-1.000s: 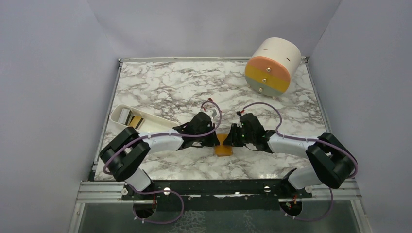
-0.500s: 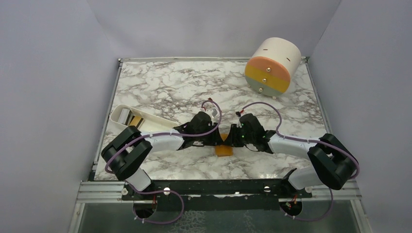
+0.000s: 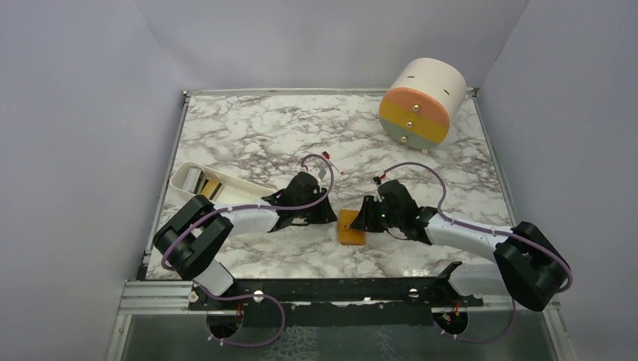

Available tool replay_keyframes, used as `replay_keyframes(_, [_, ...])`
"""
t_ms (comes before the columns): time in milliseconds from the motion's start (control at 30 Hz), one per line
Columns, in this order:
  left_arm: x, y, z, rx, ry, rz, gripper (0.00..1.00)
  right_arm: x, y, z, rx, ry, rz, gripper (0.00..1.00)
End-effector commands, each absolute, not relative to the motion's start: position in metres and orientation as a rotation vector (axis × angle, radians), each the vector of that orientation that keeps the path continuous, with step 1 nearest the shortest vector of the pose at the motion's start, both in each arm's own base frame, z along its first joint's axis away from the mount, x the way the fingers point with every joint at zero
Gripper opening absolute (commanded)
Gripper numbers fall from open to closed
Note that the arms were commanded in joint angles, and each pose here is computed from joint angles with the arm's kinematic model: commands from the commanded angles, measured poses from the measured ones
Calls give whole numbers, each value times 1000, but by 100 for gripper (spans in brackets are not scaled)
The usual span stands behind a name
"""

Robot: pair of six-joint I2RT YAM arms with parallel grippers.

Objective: Put the credit cards into the card holder
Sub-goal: Close the card holder at the center of the board.

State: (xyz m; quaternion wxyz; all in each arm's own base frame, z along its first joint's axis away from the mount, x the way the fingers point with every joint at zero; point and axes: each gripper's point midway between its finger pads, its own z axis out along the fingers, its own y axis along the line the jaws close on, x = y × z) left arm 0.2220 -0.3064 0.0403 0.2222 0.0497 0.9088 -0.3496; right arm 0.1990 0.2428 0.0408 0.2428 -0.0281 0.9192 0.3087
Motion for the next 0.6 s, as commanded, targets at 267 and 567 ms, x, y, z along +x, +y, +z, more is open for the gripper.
replay_keyframes(267, [204, -317, 51, 164, 2487, -1140, 26, 198, 248, 74, 53, 2453, 944, 34])
replay_keyframes(567, [202, -318, 49, 172, 2492, -1152, 26, 197, 256, 60, 50, 2487, 977, 33])
